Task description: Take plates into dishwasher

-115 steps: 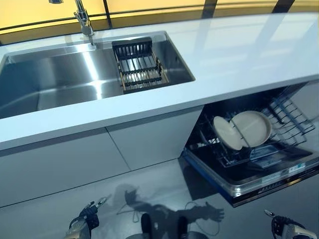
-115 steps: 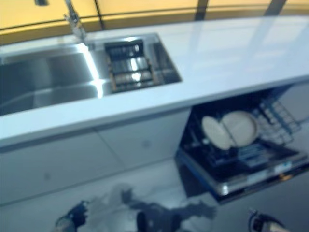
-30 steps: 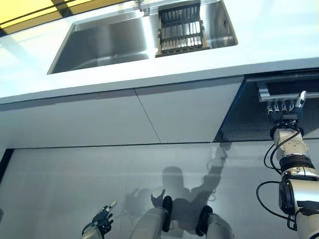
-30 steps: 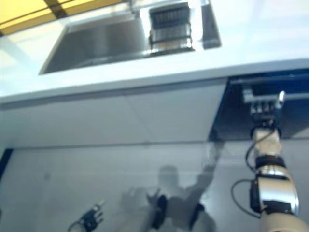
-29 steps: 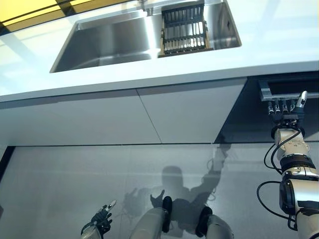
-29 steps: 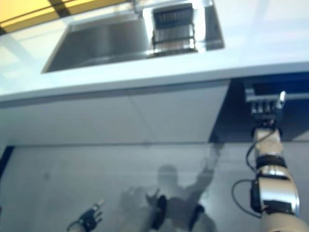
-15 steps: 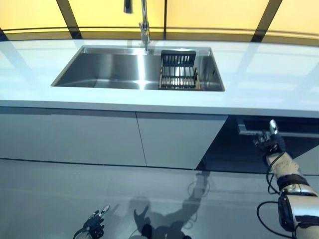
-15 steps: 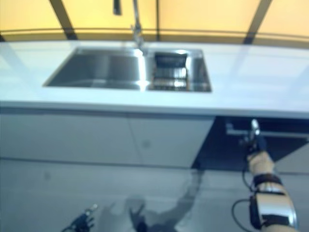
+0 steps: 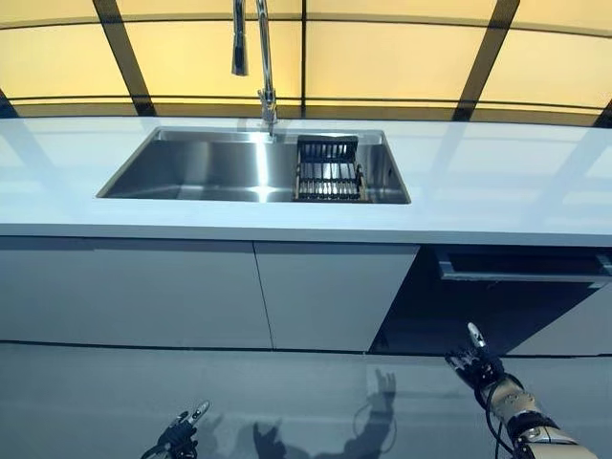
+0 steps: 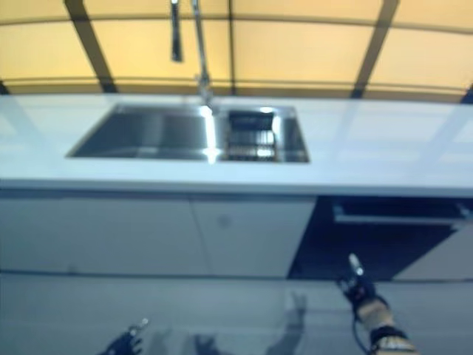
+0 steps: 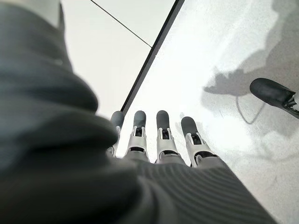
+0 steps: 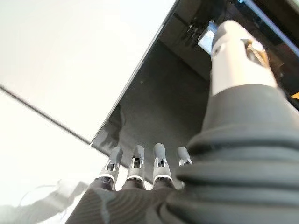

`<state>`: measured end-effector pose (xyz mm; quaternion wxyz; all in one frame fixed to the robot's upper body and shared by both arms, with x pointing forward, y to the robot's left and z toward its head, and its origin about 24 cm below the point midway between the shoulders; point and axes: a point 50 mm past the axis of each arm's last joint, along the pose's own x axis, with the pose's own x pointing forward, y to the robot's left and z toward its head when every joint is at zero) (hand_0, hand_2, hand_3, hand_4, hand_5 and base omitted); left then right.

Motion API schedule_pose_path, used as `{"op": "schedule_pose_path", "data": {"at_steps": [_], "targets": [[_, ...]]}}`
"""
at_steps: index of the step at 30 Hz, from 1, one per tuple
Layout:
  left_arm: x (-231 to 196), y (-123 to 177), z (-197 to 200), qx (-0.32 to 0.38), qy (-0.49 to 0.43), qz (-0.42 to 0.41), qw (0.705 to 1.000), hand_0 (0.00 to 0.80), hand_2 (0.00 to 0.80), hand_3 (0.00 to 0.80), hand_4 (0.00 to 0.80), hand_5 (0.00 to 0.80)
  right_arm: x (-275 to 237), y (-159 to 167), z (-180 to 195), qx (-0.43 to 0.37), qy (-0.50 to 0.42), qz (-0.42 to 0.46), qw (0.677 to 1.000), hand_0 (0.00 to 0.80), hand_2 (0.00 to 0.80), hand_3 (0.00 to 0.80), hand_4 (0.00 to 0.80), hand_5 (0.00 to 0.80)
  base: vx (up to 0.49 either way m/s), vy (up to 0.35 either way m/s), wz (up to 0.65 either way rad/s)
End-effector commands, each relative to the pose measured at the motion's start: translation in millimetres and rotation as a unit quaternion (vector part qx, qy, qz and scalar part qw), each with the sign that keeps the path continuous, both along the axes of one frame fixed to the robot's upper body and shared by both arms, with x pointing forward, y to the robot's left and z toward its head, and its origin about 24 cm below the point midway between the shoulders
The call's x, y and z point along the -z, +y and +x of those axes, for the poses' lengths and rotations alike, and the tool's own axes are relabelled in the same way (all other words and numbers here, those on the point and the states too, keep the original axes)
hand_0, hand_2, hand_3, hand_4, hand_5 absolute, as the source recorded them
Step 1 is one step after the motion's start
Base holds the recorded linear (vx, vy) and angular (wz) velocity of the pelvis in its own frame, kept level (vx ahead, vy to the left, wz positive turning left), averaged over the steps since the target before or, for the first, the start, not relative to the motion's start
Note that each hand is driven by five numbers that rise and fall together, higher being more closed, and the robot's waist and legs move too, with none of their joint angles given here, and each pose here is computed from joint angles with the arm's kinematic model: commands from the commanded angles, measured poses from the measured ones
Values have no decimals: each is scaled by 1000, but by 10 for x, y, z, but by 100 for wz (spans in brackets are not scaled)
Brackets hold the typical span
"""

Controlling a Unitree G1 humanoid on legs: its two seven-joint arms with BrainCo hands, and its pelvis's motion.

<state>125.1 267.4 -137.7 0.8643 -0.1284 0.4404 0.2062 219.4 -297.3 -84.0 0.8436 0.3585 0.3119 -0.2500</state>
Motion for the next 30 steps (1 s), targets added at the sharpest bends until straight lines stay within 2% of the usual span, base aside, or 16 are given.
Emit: {"op": "schedule_pose_path", "data": {"at_steps": [1, 4, 7, 9, 11, 15, 18, 24, 30], "targets": [[23, -60, 58, 29, 11, 26, 999, 0, 0, 0, 0, 0, 131, 69, -123, -94, 71, -83, 990, 0, 0, 0, 0, 0, 37, 32, 3], [74, -125, 7, 93, 56, 46, 993, 0, 0, 0, 0, 0, 327, 188, -377, -167, 136, -129, 968, 0, 0, 0, 0, 0, 34, 18, 8], [148, -179, -114, 177, 130, 71, 973, 0, 0, 0, 0, 0, 491, 378, -582, -234, 184, -143, 944, 0, 0, 0, 0, 0, 33, 18, 12], [198, -202, -245, 241, 188, 91, 948, 0, 0, 0, 0, 0, 600, 570, -713, -265, 206, -127, 934, 0, 0, 0, 0, 0, 45, 24, 13], [233, -227, -348, 267, 226, 87, 933, 0, 0, 0, 0, 0, 673, 677, -843, -270, 230, -98, 930, 0, 0, 0, 0, 0, 53, 33, 7], [286, -347, -459, 268, 272, 73, 921, 0, 0, 0, 0, 0, 806, 861, -1162, -290, 277, -58, 914, 0, 0, 0, 0, 0, 61, 50, 0], [305, -430, -470, 273, 280, 69, 918, 0, 0, 0, 0, 0, 846, 951, -1265, -293, 292, -49, 909, 0, 0, 0, 0, 0, 38, 30, -2], [318, -496, -477, 274, 286, 70, 916, 0, 0, 0, 0, 0, 852, 941, -1293, -349, 316, -89, 878, 0, 0, 0, 0, 0, 0, 0, 0], [307, -513, -408, 272, 275, 64, 920, 0, 0, 0, 0, 0, 844, 956, -1254, -363, 316, -92, 872, 0, 0, 0, 0, 0, 0, 0, 0]]}}
